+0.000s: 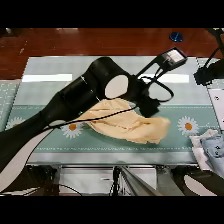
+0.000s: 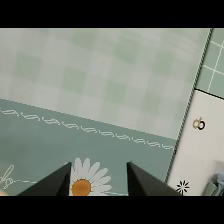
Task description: Fold the shirts.
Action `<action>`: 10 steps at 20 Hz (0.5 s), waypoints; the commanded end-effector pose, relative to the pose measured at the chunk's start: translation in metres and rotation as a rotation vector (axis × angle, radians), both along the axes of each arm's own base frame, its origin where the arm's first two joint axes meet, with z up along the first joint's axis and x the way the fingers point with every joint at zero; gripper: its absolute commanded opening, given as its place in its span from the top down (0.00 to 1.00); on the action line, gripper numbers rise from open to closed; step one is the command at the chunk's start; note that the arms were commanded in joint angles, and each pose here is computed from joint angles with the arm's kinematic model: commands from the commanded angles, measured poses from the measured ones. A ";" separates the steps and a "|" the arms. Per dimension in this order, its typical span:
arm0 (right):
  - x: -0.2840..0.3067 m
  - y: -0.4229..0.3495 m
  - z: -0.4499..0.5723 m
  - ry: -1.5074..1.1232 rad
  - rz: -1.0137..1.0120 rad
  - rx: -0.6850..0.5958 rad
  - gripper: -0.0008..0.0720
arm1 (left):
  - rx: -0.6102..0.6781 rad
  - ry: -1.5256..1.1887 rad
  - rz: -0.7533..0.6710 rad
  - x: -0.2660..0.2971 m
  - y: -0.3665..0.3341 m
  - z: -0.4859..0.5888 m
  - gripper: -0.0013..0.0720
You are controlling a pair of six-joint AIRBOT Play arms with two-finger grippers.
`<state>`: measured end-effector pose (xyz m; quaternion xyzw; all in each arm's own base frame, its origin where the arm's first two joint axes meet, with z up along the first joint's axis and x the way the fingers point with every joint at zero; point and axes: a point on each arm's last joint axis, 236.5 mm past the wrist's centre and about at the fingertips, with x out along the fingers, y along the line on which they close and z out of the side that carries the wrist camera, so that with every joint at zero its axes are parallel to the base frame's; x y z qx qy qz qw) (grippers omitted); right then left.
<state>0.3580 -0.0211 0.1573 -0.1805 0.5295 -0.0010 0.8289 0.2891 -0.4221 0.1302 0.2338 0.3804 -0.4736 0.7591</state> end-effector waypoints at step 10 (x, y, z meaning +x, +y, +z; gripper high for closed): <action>-0.017 0.004 -0.068 0.115 -0.080 0.351 0.25 | -0.368 0.550 0.912 0.104 0.384 -0.063 0.10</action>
